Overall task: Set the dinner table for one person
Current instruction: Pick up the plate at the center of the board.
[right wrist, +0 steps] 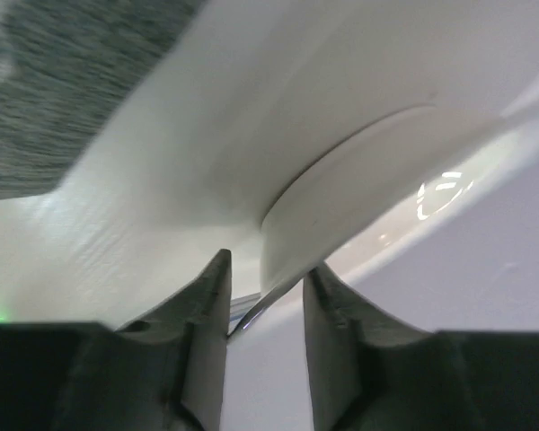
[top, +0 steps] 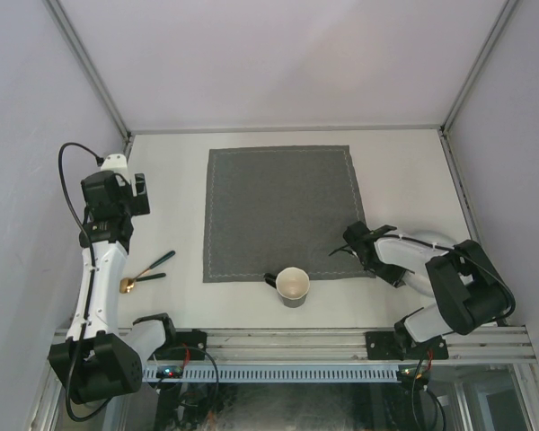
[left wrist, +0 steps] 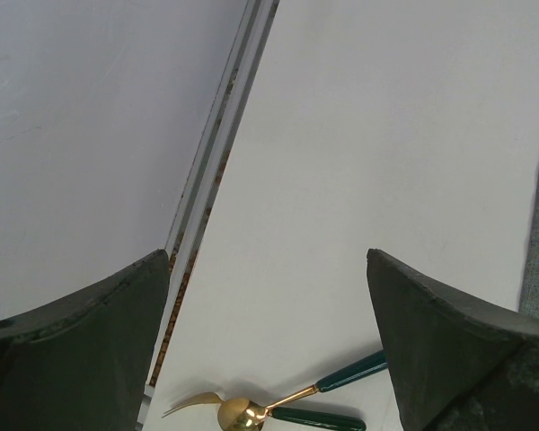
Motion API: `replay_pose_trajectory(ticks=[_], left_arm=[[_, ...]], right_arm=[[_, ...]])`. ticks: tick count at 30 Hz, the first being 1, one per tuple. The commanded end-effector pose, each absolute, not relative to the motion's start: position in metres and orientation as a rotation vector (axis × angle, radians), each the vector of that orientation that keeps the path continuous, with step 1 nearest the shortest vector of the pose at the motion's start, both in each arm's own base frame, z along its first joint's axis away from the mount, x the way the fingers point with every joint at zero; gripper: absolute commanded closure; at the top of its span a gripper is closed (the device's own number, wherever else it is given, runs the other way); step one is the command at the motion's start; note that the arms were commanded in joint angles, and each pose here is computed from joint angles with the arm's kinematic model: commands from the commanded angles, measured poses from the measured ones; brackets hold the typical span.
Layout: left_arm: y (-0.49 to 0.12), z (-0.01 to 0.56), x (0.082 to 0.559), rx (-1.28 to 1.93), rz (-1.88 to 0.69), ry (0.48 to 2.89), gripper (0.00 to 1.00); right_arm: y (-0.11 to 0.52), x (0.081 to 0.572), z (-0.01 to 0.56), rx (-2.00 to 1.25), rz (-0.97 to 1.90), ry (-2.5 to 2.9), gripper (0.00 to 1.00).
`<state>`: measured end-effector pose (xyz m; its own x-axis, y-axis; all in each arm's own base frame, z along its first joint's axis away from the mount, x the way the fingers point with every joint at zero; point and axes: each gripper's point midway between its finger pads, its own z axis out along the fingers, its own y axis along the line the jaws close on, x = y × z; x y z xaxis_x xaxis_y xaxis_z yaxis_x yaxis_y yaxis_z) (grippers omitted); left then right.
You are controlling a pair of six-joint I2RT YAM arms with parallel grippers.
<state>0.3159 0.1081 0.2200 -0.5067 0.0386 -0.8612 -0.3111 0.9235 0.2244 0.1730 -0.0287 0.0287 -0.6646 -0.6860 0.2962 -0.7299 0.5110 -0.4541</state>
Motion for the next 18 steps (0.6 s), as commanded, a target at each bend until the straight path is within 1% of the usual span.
replay_pose_trajectory(ticks=[1, 2, 3, 15, 18], left_arm=[[0.111, 0.238, 0.319, -0.219, 0.438, 2.002, 0.06], [0.111, 0.237, 0.319, -0.219, 0.438, 2.004, 0.06], [0.111, 0.238, 0.319, -0.219, 0.438, 2.003, 0.06], [0.111, 0.237, 0.319, -0.219, 0.438, 2.004, 0.06], [0.111, 0.236, 0.319, -0.220, 0.435, 2.007, 0.06]], right_arm=[[-0.028, 0.186, 0.027, 1.280, 0.902, -2.679, 0.86], [-0.029, 0.187, 0.027, 1.277, 0.913, -2.677, 0.98], [-0.030, 0.188, 0.026, 1.277, 0.917, -2.677, 1.00], [-0.024, 0.203, 0.026, 1.272, 0.919, -2.726, 1.00], [-0.020, 0.215, 0.032, 1.289, 0.946, -2.757, 1.00]])
